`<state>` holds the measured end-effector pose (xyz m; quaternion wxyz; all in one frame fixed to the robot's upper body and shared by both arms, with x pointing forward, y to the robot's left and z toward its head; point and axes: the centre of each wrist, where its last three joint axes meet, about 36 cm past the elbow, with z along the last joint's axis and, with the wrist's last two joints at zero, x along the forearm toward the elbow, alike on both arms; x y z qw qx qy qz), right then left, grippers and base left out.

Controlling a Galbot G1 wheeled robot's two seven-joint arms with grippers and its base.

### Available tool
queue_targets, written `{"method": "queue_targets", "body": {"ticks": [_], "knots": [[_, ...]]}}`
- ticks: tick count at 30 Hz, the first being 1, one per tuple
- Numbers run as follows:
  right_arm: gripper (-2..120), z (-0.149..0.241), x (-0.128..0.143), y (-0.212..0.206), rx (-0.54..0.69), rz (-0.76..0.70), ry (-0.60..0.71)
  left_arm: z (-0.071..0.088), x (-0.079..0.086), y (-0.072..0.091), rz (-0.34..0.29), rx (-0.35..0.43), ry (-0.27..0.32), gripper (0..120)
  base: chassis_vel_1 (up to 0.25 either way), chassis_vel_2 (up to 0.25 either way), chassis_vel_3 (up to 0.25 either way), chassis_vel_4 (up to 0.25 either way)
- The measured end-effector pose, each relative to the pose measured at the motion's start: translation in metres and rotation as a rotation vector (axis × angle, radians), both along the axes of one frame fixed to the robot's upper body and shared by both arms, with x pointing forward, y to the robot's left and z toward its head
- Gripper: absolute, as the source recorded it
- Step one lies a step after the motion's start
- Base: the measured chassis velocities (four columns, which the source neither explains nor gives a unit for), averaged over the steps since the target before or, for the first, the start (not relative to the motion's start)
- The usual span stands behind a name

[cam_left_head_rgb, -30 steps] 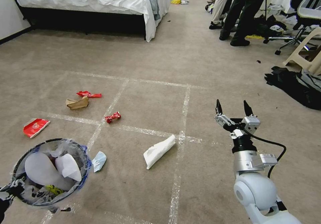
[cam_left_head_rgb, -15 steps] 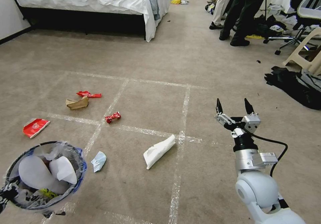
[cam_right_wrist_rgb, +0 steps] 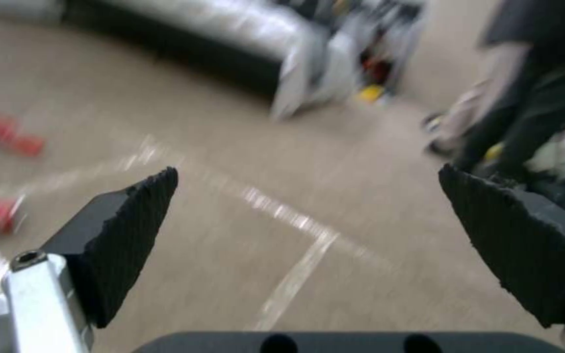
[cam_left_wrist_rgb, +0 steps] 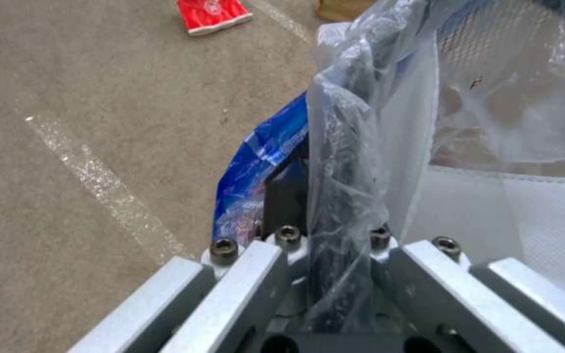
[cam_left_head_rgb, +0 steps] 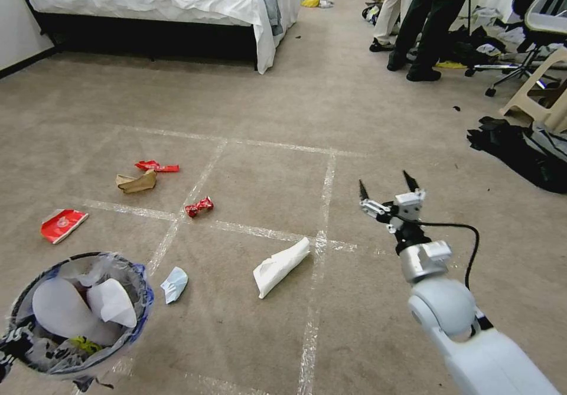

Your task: Pick up the trash bin and place the garbage on the floor into it.

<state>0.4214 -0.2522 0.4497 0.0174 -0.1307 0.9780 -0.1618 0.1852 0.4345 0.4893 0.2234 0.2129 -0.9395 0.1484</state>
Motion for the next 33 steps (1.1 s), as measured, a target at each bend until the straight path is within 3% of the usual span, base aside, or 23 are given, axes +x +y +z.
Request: {"method": "queue_targets", "body": {"ticks": [3,5,9,11,12,14,15,17,18,21,30,33], "knots": [[100,0.004,0.013,0.010,-0.040,0.059,0.095,-0.001,0.000,-0.001,0.002,-0.002,-0.004,1,0.000,0.000,0.000,0.000],[100,0.010,0.036,0.025,-0.103,0.135,0.183,-0.002,0.000,-0.002,0.009,-0.003,-0.004,1,0.000,0.000,0.000,0.000],[100,0.015,0.057,0.038,-0.170,0.221,0.228,-0.002,-0.001,-0.003,0.014,-0.005,-0.004,1,0.000,0.000,0.000,0.000],[100,-0.001,0.090,0.051,-0.336,0.394,0.267,-0.003,-0.004,-0.003,0.028,-0.004,-0.003,1,0.000,0.000,0.000,0.000],[100,-0.001,0.090,0.051,-0.336,0.394,0.267,-0.003,-0.004,-0.003,0.028,-0.004,-0.003,1,0.000,0.000,0.000,0.000],[100,-0.014,0.117,0.058,-0.487,0.551,0.269,-0.004,-0.007,-0.005,0.038,-0.004,-0.005,1,0.000,0.000,0.000,0.000],[100,-0.014,0.117,0.058,-0.487,0.551,0.269,-0.004,-0.007,-0.005,0.038,-0.004,-0.005,1,0.000,0.000,0.000,0.000],[100,-0.010,0.138,0.067,-0.621,0.694,0.265,-0.005,-0.010,-0.006,0.049,-0.002,-0.004,1,0.000,0.000,0.000,0.000],[100,-0.010,0.138,0.067,-0.621,0.694,0.265,-0.005,-0.010,-0.006,0.049,-0.002,-0.004,1,0.000,0.000,0.000,0.000],[100,-0.008,0.166,0.082,-0.796,0.847,0.251,-0.007,-0.014,-0.008,0.064,-0.001,-0.005,1,0.000,0.000,0.000,0.000],[100,-0.037,0.183,0.094,-0.934,0.926,0.317,-0.007,-0.020,-0.007,0.084,0.006,0.000,1,0.000,0.000,0.000,0.000],[100,-0.065,0.183,0.082,-0.984,0.935,0.383,-0.009,-0.022,-0.007,0.090,0.008,0.007,1,0.000,0.000,0.000,0.000]]}}
